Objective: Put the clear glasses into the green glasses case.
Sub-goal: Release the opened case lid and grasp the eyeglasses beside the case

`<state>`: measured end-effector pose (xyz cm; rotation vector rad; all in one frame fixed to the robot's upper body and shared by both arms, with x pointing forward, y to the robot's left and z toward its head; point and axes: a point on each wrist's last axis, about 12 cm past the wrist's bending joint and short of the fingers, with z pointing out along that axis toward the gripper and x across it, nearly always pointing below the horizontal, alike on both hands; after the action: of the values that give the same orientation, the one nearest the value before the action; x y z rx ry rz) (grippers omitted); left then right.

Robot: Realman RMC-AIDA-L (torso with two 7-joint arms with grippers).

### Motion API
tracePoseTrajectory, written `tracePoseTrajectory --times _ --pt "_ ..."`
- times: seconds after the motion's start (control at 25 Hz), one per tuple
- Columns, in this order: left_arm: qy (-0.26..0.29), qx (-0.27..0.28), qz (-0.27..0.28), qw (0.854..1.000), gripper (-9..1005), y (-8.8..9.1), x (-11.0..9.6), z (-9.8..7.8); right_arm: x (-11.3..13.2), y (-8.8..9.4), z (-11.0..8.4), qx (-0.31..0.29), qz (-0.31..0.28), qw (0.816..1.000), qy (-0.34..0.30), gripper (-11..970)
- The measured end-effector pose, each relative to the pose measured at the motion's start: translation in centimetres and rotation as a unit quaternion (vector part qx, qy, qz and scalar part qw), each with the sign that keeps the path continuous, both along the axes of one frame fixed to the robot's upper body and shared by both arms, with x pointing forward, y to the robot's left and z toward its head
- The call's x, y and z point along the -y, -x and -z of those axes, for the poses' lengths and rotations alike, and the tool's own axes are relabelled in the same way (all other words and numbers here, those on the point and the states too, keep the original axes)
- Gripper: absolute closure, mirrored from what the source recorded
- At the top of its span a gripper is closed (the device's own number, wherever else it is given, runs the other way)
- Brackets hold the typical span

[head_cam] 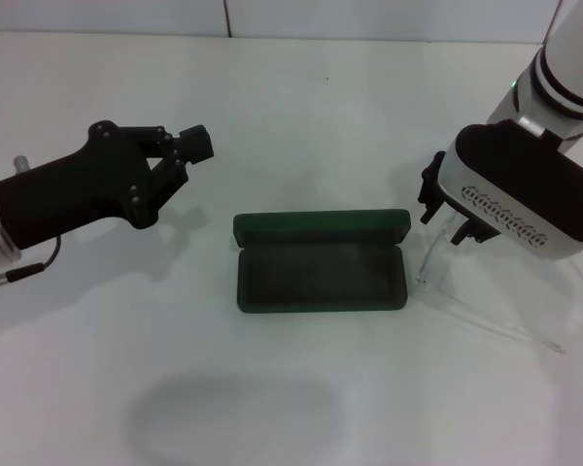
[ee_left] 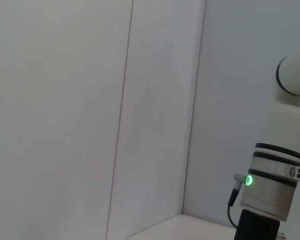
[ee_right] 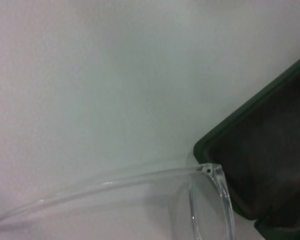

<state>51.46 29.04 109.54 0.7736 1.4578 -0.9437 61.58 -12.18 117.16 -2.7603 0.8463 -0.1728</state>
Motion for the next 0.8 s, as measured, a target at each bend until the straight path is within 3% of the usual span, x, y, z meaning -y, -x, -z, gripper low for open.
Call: tracePoseTrajectory --times 0.8 --pt "-0.009 -0.006 -0.003 1.0 969 0.1 0.1 0.5 0.2 -0.3 1.3 -0.011 0.016 1.0 -0.003 602"
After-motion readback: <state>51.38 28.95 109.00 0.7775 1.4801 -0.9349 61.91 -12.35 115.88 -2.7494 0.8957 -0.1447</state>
